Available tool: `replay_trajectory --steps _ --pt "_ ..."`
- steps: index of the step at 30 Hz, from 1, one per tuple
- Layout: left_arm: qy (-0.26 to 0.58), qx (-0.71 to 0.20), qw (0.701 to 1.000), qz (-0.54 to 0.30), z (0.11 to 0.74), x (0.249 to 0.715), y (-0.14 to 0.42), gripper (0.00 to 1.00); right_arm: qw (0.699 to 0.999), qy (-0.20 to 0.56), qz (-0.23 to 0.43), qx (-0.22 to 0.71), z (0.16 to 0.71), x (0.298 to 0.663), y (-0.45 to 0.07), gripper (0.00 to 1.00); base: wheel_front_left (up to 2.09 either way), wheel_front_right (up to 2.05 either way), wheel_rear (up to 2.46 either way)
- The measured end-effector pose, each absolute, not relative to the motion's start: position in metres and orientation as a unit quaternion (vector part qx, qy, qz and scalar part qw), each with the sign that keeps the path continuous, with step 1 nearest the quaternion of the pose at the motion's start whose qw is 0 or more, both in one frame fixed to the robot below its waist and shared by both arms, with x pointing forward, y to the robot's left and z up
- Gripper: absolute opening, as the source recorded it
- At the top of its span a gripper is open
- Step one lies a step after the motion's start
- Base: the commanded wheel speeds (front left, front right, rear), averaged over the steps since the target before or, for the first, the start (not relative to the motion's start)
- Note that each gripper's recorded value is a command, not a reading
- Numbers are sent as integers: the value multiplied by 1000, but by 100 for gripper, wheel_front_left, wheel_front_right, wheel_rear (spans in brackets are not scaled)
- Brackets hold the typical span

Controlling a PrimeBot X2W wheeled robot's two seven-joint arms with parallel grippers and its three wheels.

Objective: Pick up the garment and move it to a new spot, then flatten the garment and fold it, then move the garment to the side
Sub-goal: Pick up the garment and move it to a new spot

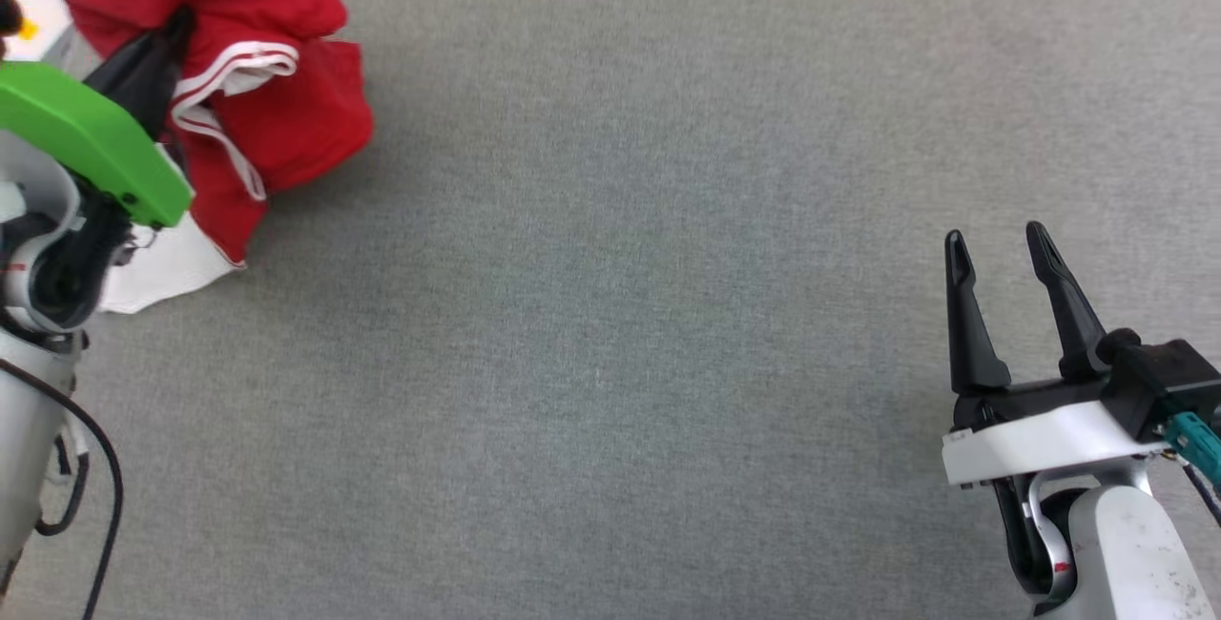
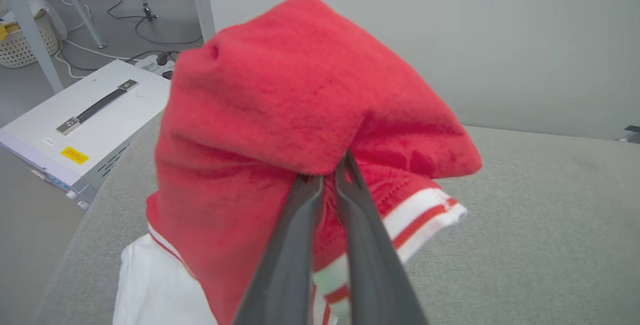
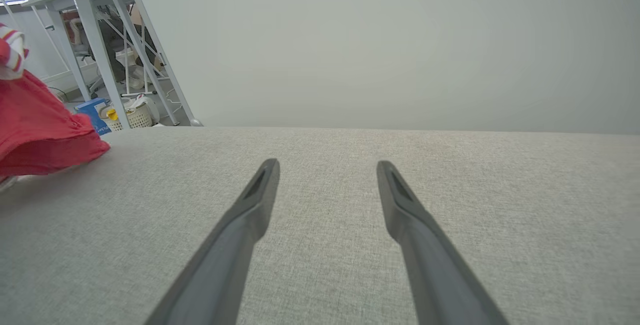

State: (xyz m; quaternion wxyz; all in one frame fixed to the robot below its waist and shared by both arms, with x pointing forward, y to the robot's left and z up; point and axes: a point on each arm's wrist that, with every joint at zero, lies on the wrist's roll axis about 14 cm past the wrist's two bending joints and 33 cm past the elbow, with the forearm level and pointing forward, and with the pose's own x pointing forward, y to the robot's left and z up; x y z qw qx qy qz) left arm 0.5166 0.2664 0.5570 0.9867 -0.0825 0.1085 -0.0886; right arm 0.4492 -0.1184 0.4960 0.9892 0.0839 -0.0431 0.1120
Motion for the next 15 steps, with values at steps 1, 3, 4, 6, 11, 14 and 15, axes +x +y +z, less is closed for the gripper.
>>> replay_trajectory --steps 1,3,4,6,11,14,15 --pt "94 -80 987 -100 567 514 258 0 989 -47 108 84 500 446 -121 100 0 0 0" --pt "71 -71 988 -121 582 510 242 0 990 -57 101 82 508 442 -127 100 0 0 0" --pt "59 -66 987 -132 590 509 232 0 990 -62 96 81 513 439 -132 100 0 0 0" --pt "40 -63 985 -155 602 506 211 0 991 -71 83 79 521 435 -141 100 0 0 0" --pt "19 -67 972 -226 610 503 142 0 993 -92 40 69 536 423 -173 100 0 0 0" --pt "18 -81 960 -266 609 499 102 0 993 -102 12 64 544 414 -193 100 0 0 0" --pt "16 -85 956 -279 609 498 88 0 993 -105 2 62 546 411 -200 100 0 0 0"
